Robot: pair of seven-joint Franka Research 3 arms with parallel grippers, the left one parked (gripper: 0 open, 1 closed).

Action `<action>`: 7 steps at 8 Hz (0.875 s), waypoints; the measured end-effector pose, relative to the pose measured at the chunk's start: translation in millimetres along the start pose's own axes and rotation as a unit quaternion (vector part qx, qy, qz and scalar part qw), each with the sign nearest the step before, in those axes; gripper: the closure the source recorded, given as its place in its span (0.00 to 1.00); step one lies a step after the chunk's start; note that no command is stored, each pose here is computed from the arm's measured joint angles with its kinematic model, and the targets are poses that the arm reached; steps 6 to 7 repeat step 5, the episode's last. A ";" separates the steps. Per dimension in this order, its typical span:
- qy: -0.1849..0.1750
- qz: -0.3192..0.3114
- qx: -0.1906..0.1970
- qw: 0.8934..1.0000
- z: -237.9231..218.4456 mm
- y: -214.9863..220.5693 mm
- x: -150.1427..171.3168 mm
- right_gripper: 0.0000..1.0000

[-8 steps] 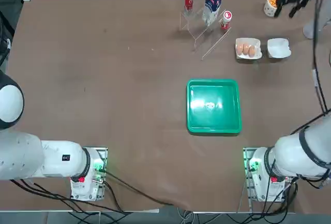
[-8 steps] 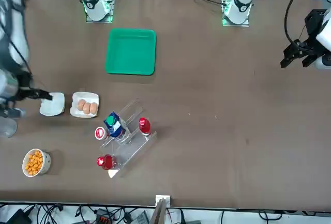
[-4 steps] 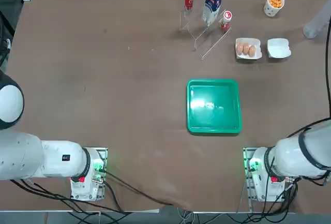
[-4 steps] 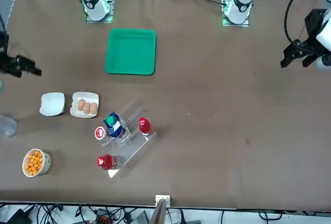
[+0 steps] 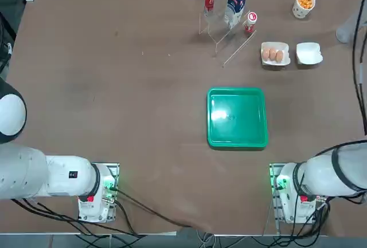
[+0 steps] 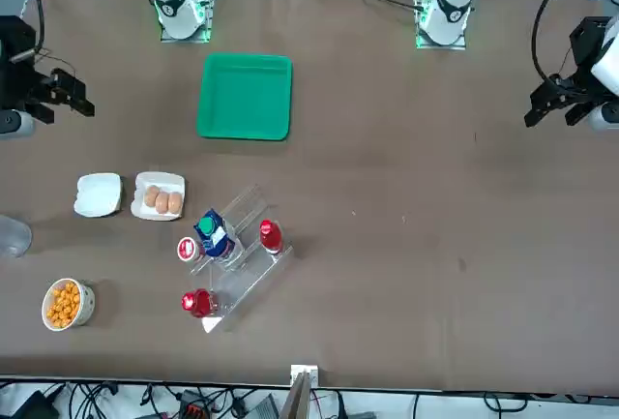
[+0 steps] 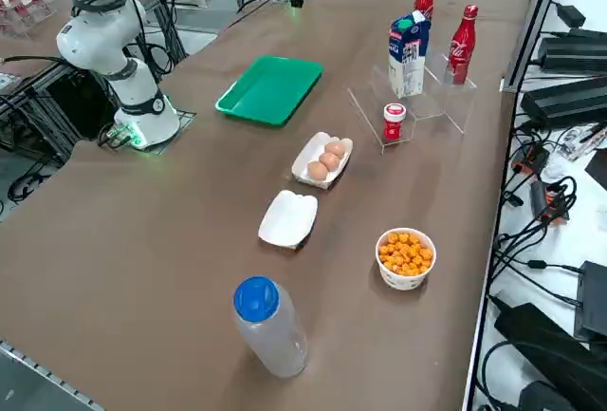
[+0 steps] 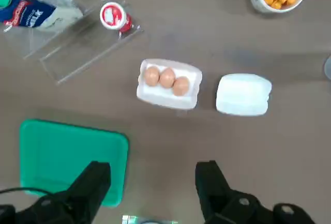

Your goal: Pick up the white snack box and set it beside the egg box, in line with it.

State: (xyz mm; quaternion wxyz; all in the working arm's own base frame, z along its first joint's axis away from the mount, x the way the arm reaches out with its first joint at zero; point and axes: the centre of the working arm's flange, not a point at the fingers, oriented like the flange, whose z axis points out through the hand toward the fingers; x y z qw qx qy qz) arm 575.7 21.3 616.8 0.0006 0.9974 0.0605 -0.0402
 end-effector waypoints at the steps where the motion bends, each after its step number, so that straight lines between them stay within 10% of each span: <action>1: 0.021 0.003 -0.002 1.000 11.6 2.7 -9.4 0.00; 7: 0.051 0.010 -0.003 0.999 29.9 8.7 -39.8 0.00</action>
